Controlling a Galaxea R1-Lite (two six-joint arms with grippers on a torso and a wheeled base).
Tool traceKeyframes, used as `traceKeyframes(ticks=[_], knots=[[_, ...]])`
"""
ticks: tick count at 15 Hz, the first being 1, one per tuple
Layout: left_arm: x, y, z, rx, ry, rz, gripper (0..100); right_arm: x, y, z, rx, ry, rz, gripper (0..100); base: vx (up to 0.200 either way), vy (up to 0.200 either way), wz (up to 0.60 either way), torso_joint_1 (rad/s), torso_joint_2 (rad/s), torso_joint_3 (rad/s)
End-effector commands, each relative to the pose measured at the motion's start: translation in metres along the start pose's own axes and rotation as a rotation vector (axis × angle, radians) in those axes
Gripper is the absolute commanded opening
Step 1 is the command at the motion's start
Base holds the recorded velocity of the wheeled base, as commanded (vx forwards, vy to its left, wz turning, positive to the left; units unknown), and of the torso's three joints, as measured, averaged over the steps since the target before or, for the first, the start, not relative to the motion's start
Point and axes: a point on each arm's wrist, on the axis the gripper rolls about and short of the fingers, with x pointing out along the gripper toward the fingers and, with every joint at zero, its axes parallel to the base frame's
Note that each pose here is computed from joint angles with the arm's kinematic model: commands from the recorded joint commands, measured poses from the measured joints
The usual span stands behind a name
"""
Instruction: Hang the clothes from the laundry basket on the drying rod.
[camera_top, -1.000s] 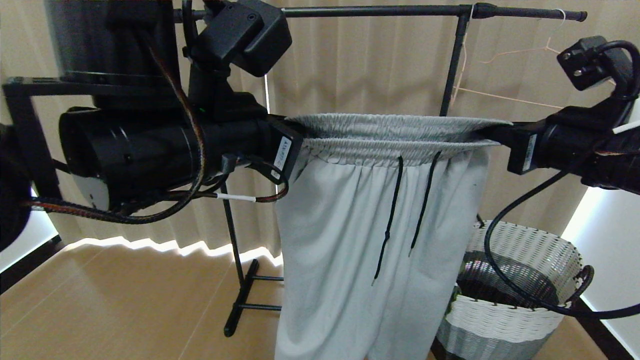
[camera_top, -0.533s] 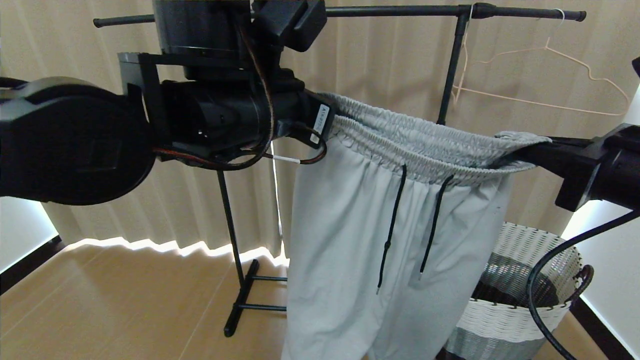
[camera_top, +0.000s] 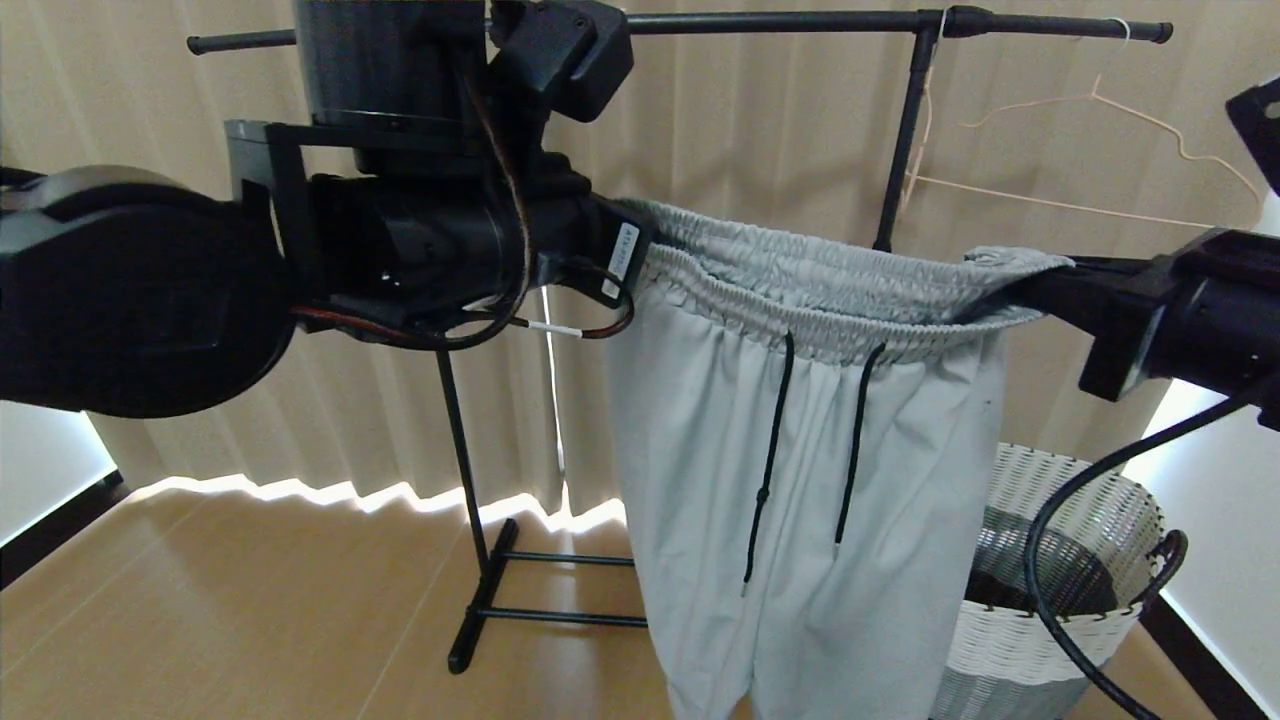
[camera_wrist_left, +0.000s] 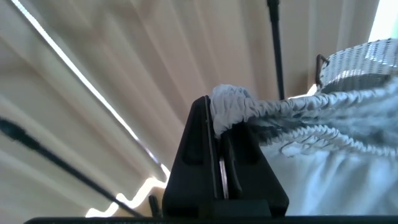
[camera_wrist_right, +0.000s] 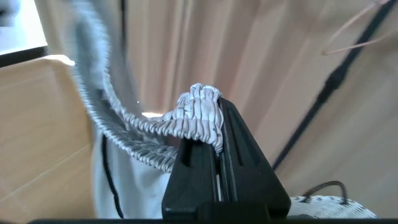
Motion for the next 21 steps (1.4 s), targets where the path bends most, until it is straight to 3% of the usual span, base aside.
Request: traceKeyframes(ticks=[1,5,9,11,16,21], knots=[[-0.024,0.010,-0.001,-0.001,-0.003,0.012,0,0.028,-0.009,-0.005,0.004,0.043,-0.029,0,0.000,0.000,0.00,0.000,0.00,0.000],[-0.068,0.012,-0.021,0.012,0.032,-0.022,0,0.062,-0.013,0.009,0.013,0.017,-0.033,0,0.000,0.000,0.00,0.000,0.00,0.000],[-0.105,-0.003,-0.039,0.038,0.045,-0.120,0,0.099,-0.012,0.008,0.040,-0.026,-0.022,0,0.000,0.000,0.00,0.000,0.00,0.000],[-0.114,-0.009,-0.037,0.042,0.024,-0.153,0,0.108,-0.005,0.007,0.040,-0.048,-0.006,0,0.000,0.000,0.00,0.000,0.00,0.000],[-0.113,-0.011,-0.031,0.051,0.002,-0.158,0,0.101,-0.007,0.013,0.038,-0.063,-0.016,0,0.000,0.000,0.00,0.000,0.00,0.000],[-0.083,0.016,0.018,0.081,-0.117,-0.027,0,0.048,-0.015,0.048,0.035,-0.133,-0.049,0,0.000,0.000,0.00,0.000,0.00,0.000]])
